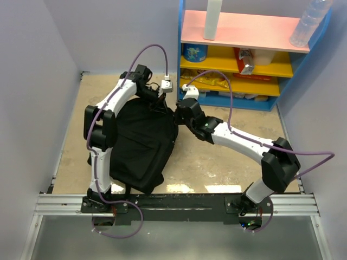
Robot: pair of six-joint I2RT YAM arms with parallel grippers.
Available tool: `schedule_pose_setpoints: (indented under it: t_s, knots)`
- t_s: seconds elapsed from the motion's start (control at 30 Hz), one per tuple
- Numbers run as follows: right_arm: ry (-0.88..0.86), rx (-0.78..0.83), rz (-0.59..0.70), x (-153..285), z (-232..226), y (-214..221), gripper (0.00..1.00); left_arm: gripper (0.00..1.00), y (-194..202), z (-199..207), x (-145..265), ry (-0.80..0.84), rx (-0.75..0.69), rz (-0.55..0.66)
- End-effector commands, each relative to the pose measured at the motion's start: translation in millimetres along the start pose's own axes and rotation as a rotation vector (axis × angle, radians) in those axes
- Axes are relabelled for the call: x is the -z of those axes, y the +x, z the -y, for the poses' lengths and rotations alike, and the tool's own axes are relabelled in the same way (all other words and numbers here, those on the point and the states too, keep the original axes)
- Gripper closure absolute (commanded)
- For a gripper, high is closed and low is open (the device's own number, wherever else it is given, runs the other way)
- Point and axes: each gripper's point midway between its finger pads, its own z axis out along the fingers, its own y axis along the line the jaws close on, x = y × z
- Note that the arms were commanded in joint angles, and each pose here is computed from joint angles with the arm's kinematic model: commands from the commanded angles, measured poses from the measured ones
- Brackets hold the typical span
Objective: Pack the student bag
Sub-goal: Zip the student bag at the center of the board.
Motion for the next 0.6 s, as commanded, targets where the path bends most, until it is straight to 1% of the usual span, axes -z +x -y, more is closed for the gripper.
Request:
schedule_pose_setpoints:
  t_s: [0.0, 0.03, 0.13, 0.23, 0.33, 0.43, 0.57]
  knots:
    - [0.013, -0.039, 0.087, 32, 5, -23, 1.0, 1.0, -46, -39, 26, -0.226, -0.117, 0.066]
    - [0.027, -0.034, 0.07, 33, 12, -11, 1.0, 1.0, -46, -40, 25, -0.241, -0.086, 0.069]
    - [0.047, -0.037, 0.066, 44, 26, -2, 1.0, 1.0, -42, -41, 28, -0.262, -0.076, 0.057]
    - [0.04, -0.052, 0.069, 54, 30, 0, 1.0, 1.0, -40, -41, 28, -0.266, -0.055, 0.054]
    - [0.025, -0.062, 0.045, 58, 30, 11, 1.0, 1.0, -44, -42, 29, -0.276, -0.042, 0.065]
    - [0.003, -0.071, 0.014, 61, 25, 29, 1.0, 1.0, -50, -48, 32, -0.313, -0.033, 0.079]
    - [-0.045, -0.048, -0.046, 68, 0, 63, 1.0, 1.0, -62, -52, 22, -0.339, -0.03, 0.089]
